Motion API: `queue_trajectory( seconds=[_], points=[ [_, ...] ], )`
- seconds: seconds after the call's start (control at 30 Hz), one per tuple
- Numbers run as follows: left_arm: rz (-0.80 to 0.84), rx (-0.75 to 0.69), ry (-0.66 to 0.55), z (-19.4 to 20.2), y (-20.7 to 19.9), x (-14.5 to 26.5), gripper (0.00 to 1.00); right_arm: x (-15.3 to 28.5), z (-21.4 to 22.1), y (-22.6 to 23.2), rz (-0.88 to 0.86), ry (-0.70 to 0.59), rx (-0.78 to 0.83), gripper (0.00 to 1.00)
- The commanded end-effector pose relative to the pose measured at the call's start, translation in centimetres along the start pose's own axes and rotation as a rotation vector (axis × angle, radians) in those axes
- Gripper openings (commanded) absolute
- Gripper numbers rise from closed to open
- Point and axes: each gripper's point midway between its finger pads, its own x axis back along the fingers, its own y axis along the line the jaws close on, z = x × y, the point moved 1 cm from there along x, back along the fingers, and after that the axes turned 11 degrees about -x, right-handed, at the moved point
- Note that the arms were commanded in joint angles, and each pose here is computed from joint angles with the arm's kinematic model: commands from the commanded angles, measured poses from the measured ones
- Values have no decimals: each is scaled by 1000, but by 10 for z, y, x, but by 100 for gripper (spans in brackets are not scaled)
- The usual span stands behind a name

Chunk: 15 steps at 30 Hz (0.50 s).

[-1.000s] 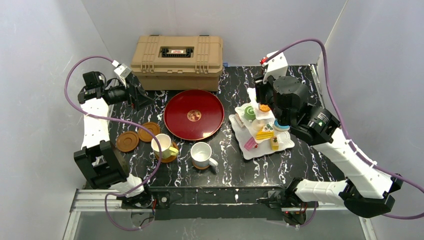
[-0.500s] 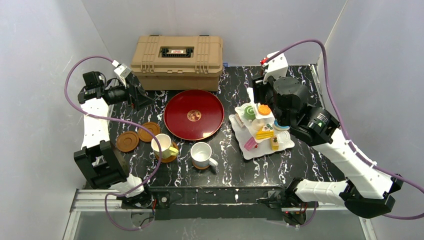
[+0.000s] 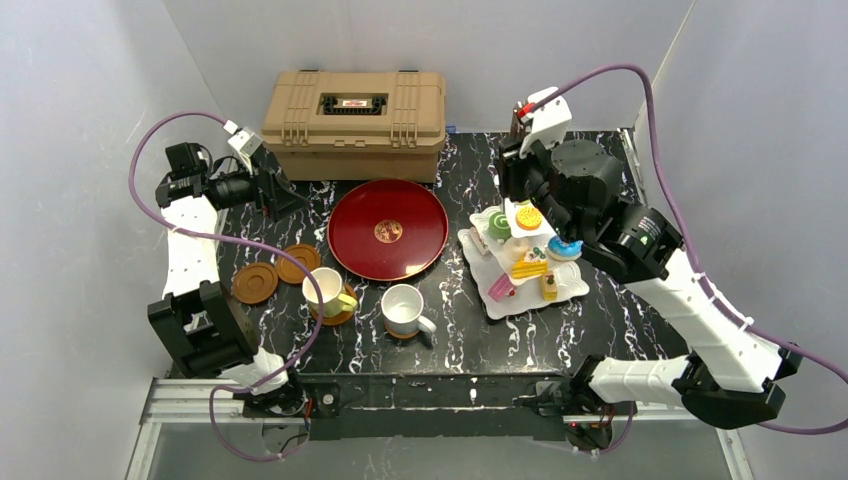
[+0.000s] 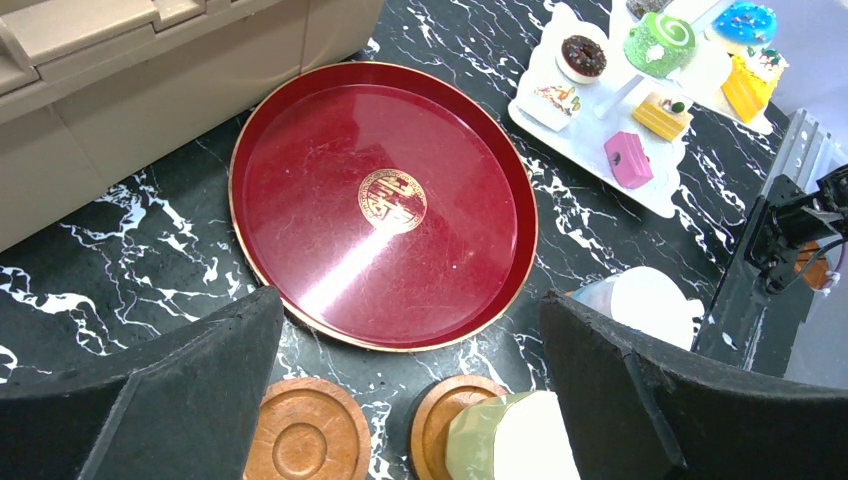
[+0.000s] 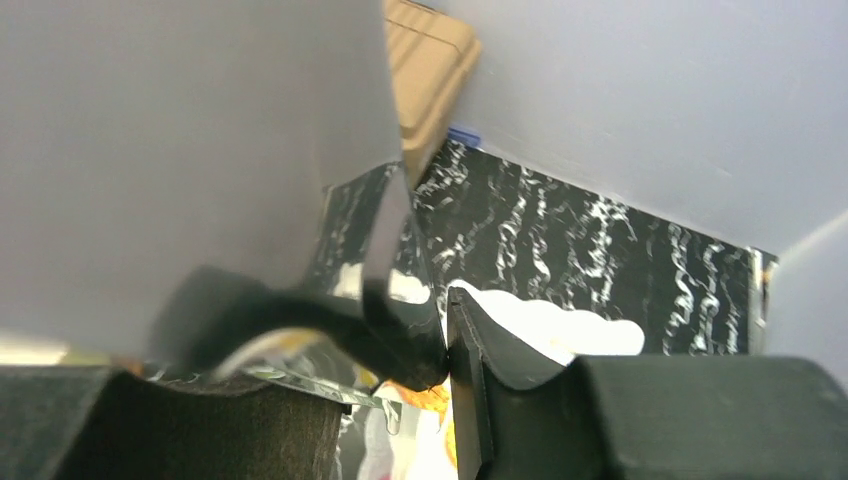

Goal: Serve the afternoon tea
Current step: Place the desert on the desert table, then place the clamp on the tray.

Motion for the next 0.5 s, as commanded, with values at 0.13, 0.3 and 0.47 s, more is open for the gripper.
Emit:
queue_trajectory(
  seconds=[0.13,0.3,0.47],
  points=[
    [-12,-36,-18,-18,-8,9,98,12,-60,32,-184,-148,-119,41],
    [-50,-21,8,-17,2,9,98,-2,-46,70,-336,-75,-148,40],
    [-230,71,96,-5,43,13,98,-48,21,114,-411,157,-162,39]
  ],
)
